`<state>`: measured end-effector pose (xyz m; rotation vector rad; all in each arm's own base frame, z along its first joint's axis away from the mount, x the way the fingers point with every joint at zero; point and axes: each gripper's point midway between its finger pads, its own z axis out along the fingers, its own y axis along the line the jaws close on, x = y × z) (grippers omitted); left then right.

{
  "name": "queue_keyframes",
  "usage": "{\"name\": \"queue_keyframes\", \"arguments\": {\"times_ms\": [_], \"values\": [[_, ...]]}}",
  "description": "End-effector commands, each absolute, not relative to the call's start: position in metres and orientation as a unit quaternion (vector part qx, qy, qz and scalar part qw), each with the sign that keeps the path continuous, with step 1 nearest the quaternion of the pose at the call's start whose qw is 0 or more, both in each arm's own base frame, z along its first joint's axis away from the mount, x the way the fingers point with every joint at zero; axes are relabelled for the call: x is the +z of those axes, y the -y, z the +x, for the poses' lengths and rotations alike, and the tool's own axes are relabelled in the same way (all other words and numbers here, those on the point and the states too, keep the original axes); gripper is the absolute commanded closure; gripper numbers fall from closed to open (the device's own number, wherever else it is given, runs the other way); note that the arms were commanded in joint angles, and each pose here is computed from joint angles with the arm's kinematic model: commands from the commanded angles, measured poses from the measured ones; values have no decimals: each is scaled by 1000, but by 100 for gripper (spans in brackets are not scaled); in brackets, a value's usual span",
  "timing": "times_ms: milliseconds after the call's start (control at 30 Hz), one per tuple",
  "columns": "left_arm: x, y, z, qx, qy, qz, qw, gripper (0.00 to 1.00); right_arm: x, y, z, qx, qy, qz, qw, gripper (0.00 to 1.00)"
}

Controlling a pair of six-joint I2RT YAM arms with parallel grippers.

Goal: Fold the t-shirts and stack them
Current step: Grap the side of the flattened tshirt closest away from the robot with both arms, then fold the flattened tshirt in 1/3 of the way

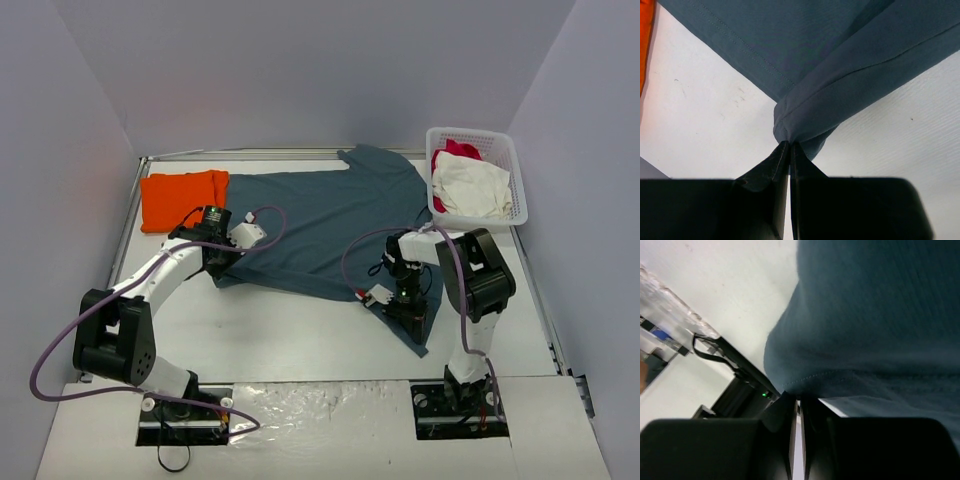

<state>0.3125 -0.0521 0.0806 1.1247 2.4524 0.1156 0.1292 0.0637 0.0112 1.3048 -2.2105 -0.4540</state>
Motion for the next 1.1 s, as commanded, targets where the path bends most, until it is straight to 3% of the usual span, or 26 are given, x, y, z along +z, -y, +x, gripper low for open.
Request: {"name": "queue_keyframes", "arguments": {"times_ms": [0,267,467,633,1067], "values": [[90,54,312,37,-884,402,236,98,9,-63,126,-158,816,482,278,100],[101,58,311,26,-880,406,247,98,47,-65,136,-161,825,489,235,100],[115,71,290,-20,-866,438,243,98,95,-51,182,-98,864,479,119,100],[114,78,267,-58,-857,462,218,98,109,-36,204,-68,882,459,81,100],[112,67,262,-33,-872,432,226,98,144,-17,313,82,905,414,-54,100]]}}
